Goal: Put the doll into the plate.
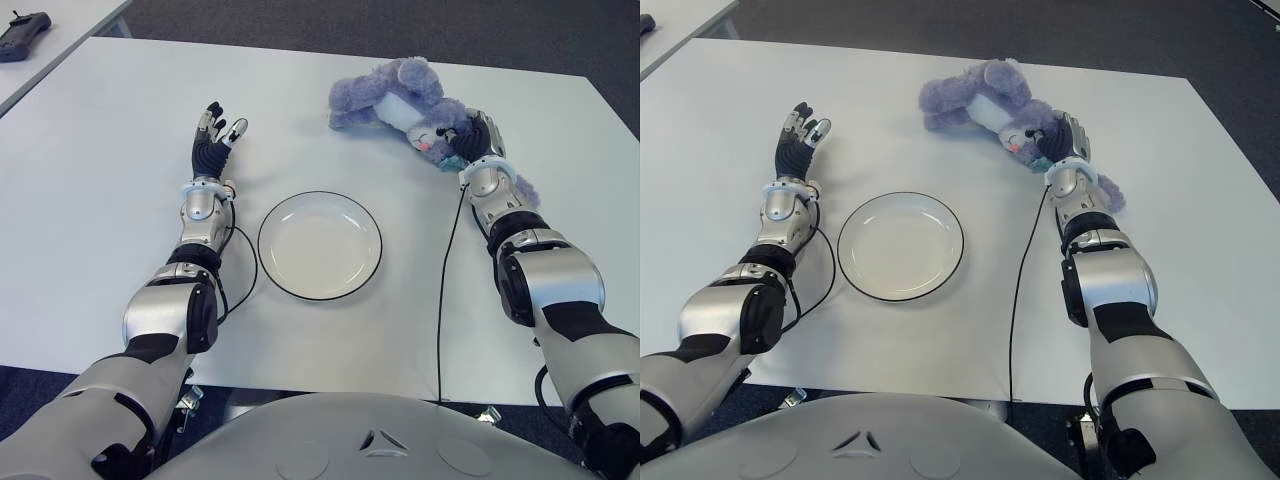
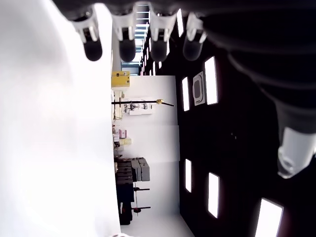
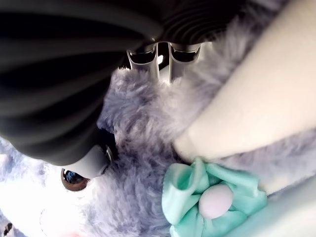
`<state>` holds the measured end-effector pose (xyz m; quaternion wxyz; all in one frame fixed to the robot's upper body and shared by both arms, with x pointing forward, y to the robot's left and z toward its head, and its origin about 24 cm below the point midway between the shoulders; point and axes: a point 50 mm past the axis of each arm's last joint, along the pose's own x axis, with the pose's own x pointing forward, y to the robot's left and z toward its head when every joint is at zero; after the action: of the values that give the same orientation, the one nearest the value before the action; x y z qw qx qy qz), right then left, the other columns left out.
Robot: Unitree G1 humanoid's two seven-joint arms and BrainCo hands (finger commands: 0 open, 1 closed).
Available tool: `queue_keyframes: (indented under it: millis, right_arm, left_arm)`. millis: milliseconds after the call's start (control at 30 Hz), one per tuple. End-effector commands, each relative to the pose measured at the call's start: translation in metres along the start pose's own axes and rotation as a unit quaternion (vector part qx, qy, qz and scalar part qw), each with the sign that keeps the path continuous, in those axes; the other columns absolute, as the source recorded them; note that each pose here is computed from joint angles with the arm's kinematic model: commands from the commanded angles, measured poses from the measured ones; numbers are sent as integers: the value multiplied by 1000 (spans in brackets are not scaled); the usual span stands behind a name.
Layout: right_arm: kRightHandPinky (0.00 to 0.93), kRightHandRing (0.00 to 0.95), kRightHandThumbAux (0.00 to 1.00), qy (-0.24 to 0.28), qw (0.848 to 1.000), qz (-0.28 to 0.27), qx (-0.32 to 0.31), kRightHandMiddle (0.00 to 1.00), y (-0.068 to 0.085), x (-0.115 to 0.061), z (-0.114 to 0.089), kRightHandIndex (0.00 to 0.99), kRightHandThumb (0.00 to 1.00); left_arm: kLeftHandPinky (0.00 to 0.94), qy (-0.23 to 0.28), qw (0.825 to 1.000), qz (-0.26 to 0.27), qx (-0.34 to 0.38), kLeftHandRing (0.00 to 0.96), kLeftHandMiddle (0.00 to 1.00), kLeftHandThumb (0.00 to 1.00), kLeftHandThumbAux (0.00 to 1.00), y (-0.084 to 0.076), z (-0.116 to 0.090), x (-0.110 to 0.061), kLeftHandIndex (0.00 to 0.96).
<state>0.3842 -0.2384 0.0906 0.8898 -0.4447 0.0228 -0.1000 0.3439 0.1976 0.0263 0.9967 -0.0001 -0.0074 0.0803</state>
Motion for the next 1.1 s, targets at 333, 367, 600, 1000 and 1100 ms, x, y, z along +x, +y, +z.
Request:
queue_keyframes:
  millis: [333, 367, 600, 1000, 1100]
  right_arm:
    - [827, 837, 717, 81, 993, 55, 66, 833, 25, -25, -44, 439, 705]
    - [827, 838, 718, 80, 993, 51, 72, 833, 24, -26, -47, 439, 705]
    - [818, 845, 719, 73, 992, 44, 93, 833, 19, -30, -55, 438, 702]
    - [811, 841, 720, 36, 992, 38, 111, 830, 15, -41, -65, 439, 700]
    - [809, 840, 721, 27, 992, 37, 115, 829, 14, -43, -67, 439, 700]
  left_arm:
    - [0, 247, 969, 31, -5, 3, 50, 0, 502, 4, -108, -86, 0]
    - [0, 247, 969, 31, -4, 3, 50, 0, 501, 4, -108, -86, 0]
    - [0, 250, 968, 31, -2, 4, 53, 0, 502, 5, -108, -86, 0]
    - [0, 247, 969, 29, -1, 0, 48, 0, 483, 4, -108, -86, 0]
    - [0, 246, 969, 29, -2, 0, 47, 0, 481, 4, -108, -85, 0]
